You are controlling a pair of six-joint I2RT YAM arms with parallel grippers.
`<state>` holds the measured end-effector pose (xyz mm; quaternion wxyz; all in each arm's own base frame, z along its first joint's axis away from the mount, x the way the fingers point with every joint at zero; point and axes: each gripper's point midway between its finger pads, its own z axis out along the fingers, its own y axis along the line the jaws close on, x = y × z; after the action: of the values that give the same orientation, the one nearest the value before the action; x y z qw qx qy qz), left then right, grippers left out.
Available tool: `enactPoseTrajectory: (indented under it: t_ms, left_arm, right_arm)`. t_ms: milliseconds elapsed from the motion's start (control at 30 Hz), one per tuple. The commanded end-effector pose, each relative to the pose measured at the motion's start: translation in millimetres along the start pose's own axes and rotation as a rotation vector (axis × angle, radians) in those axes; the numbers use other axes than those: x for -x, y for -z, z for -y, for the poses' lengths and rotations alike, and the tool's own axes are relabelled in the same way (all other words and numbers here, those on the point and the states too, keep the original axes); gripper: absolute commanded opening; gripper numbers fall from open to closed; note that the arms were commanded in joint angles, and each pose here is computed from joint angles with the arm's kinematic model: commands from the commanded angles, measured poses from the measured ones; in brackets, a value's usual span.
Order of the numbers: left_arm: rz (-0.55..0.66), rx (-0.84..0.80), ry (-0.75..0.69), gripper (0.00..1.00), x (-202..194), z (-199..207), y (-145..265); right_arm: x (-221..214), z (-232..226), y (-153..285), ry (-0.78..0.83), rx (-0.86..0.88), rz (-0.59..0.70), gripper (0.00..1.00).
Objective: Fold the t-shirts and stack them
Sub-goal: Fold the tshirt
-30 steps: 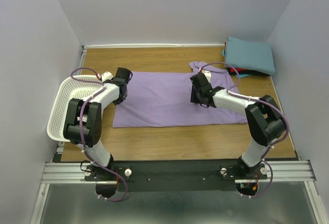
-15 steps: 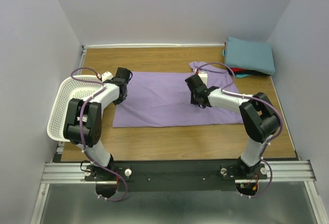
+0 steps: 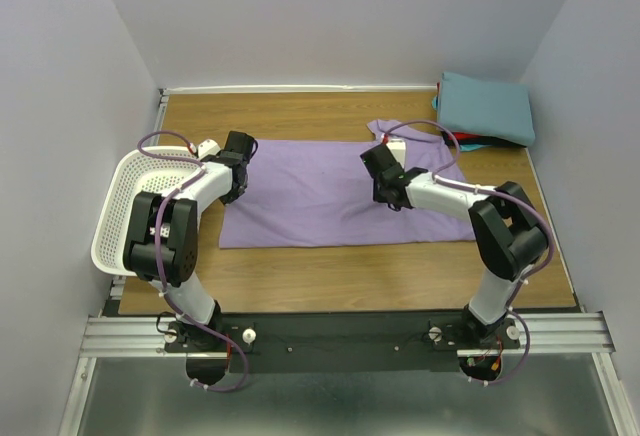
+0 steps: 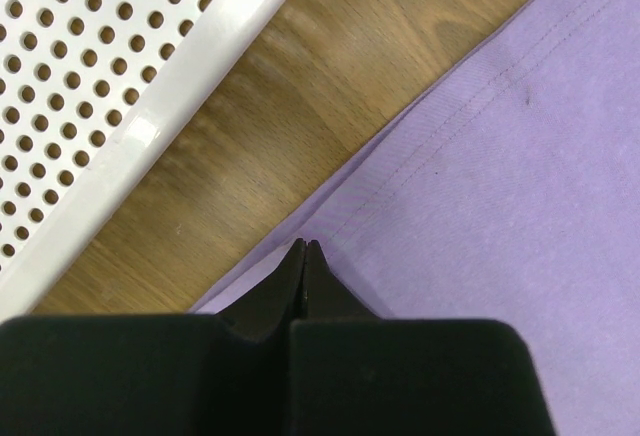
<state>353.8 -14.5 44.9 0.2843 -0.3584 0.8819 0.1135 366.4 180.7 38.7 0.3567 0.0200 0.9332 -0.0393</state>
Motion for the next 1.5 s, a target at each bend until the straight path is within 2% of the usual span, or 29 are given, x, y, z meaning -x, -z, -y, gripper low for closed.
enactPoseTrajectory:
  t_ms: [0, 600, 800, 867, 900, 933, 967, 1000, 1033, 1067, 1100, 1167, 1300, 1467]
  left_arm:
    - [0.017, -0.006, 0.009, 0.0, 5, -1, 3]
    - [0.026, -0.021, 0.012, 0.0, 13, 6, 6]
    - [0.03, -0.044, 0.008, 0.0, 15, 11, 7]
    - [0.029, -0.068, 0.004, 0.0, 17, 15, 9]
    - [0.041, -0.093, 0.004, 0.05, 21, 19, 12]
    - [0.047, -0.106, 0.006, 0.09, 24, 22, 15]
    - [0.057, -0.127, 0.009, 0.15, 28, 25, 19]
    - [0.063, -0.142, 0.008, 0.23, 31, 28, 22]
    - [0.093, -0.181, 0.01, 0.36, 41, 33, 31]
    - [0.104, -0.199, 0.012, 0.39, 46, 36, 35]
    - [0.132, -0.228, 0.011, 0.43, 55, 39, 45]
    - [0.145, -0.273, 0.007, 0.46, 63, 46, 55]
    - [0.162, -0.341, -0.012, 0.47, 62, 55, 74]
    - [0.134, -0.449, -0.11, 0.47, 14, 84, 99]
  right_arm:
    - [17, 13, 15, -0.018, -0.055, 0.061, 0.03]
    - [6, 25, 16, -0.016, -0.095, 0.048, 0.03]
    - [2, 26, 14, -0.015, -0.106, 0.038, 0.06]
    - [5, 26, 16, -0.019, -0.105, 0.046, 0.17]
    - [9, 25, 17, -0.023, -0.1, 0.054, 0.28]
    - [11, 25, 18, -0.021, -0.1, 0.058, 0.28]
    - [18, 24, 22, -0.023, -0.09, 0.072, 0.4]
    - [21, 23, 24, -0.024, -0.084, 0.079, 0.46]
    - [26, 22, 28, -0.029, -0.076, 0.09, 0.6]
    - [30, 22, 32, -0.032, -0.067, 0.1, 0.69]
    - [38, 20, 39, -0.048, -0.046, 0.117, 0.84]
    - [43, 18, 45, -0.059, -0.024, 0.127, 0.97]
    - [41, 8, 52, -0.073, 0.051, 0.106, 1.0]
    - [25, 7, 54, -0.098, 0.08, 0.073, 1.0]
